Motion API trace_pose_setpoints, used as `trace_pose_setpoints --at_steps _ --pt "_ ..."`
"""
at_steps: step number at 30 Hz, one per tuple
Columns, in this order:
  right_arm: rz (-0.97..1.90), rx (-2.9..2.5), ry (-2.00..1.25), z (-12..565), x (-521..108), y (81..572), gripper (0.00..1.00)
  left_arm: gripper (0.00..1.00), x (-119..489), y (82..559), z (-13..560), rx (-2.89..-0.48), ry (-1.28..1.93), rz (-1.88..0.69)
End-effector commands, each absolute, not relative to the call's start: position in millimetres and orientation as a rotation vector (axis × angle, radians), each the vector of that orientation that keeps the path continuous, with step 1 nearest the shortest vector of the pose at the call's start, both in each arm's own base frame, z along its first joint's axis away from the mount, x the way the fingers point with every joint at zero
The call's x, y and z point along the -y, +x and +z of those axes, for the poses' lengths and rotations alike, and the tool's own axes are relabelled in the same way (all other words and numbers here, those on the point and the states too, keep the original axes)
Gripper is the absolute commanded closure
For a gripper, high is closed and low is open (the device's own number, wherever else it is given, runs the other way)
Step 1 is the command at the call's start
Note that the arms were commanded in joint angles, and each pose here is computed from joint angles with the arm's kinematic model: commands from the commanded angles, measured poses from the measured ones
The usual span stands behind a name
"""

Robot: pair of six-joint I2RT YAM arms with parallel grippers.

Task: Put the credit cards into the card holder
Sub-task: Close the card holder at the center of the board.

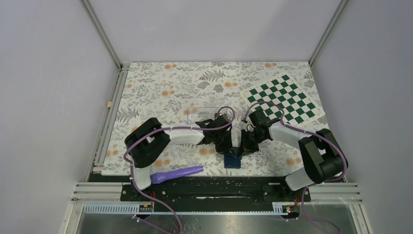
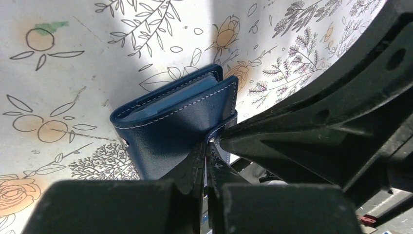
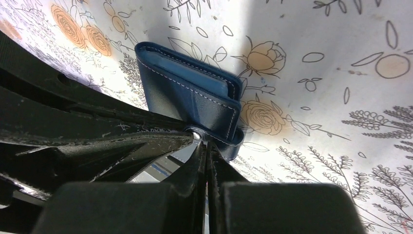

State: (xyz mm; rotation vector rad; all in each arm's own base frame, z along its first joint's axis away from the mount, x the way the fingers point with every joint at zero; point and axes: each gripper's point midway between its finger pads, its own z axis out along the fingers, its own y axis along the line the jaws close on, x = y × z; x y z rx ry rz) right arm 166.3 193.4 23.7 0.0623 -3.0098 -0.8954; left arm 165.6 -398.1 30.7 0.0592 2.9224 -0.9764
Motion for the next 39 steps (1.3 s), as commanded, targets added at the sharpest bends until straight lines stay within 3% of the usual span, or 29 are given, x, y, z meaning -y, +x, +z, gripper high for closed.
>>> trace_pose_setpoints --at_steps 1,9,15,27,35,39 --pt "-0.837 3.024 0.073 11 -193 169 1.0 1.0 344 147 -20 -3.082 0.06 -0.602" --pt "-0.73 3.026 0.092 2 -189 162 1.0 1.0 348 150 -12 -3.062 0.063 -0.626" --pt "-0.65 3.03 0.088 -4 -181 156 1.0 0.81 352 159 7 -3.005 0.062 -0.654" --pt "-0.597 3.016 0.09 -10 -177 151 1.0 0.82 354 159 2 -3.019 0.077 -0.638" --pt "-0.517 3.011 0.096 -15 -171 146 1.0 0.75 360 157 -1 -3.029 0.092 -0.65" --pt "-0.48 3.016 0.096 -16 -167 145 1.0 0.82 361 154 -9 -3.049 0.095 -0.612"
